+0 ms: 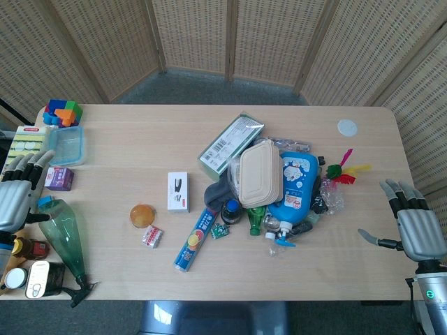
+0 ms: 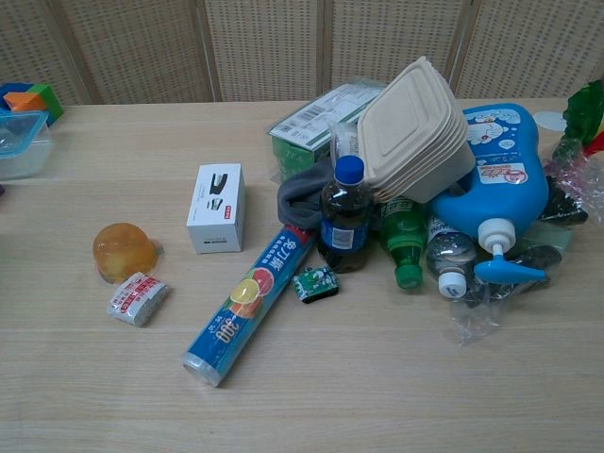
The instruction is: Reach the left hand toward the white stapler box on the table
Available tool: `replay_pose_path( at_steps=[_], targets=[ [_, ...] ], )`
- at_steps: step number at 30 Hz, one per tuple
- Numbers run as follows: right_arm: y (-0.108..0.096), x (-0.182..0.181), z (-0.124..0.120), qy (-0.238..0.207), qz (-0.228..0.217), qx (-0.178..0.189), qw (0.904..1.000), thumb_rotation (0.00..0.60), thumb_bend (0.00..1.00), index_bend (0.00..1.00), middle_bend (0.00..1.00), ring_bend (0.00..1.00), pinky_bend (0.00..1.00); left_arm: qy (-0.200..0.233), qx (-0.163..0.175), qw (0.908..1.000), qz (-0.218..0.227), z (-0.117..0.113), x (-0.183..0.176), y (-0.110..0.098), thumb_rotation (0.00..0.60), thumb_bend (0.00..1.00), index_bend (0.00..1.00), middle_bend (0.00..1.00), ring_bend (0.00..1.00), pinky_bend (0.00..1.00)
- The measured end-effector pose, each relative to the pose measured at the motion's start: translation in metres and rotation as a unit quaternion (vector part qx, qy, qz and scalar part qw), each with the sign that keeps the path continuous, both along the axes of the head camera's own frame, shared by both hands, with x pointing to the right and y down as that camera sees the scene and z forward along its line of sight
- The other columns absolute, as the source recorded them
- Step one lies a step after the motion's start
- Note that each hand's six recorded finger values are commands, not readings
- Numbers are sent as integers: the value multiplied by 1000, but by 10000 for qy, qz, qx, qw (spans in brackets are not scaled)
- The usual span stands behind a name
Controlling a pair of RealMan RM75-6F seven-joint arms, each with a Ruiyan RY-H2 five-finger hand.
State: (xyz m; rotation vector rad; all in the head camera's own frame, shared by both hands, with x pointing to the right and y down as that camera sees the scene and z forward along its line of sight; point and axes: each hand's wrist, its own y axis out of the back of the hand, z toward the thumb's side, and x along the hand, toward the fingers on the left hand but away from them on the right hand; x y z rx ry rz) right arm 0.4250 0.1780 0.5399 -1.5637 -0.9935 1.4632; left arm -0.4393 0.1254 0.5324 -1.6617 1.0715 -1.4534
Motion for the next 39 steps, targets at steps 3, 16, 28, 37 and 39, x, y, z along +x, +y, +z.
replay_pose_path(
  at_steps=[3,16,28,37,39],
  targets=[
    [0,1,0,-10,23,10,10000,260,144,0,0,0,0,7,-36,10000,21,2,1,0,597,144,0,0,0,0],
    [5,3,-7,-12,44,69,10000,256,143,0,0,0,0,-76,-434,9958,799,22,26,-17,594,142,0,0,0,0],
    [14,13,-28,138,188,260,9994,259,144,0,0,0,0,-492,-657,9595,2696,73,91,-57,595,142,0,0,0,0],
    [18,22,-46,304,313,382,9983,259,144,0,0,0,0,-733,-630,9184,3836,114,139,-61,596,139,0,0,0,0],
    [19,24,-48,330,334,392,9981,256,143,0,0,0,0,-755,-653,9113,3995,121,147,-61,595,136,0,0,0,0]
  ],
)
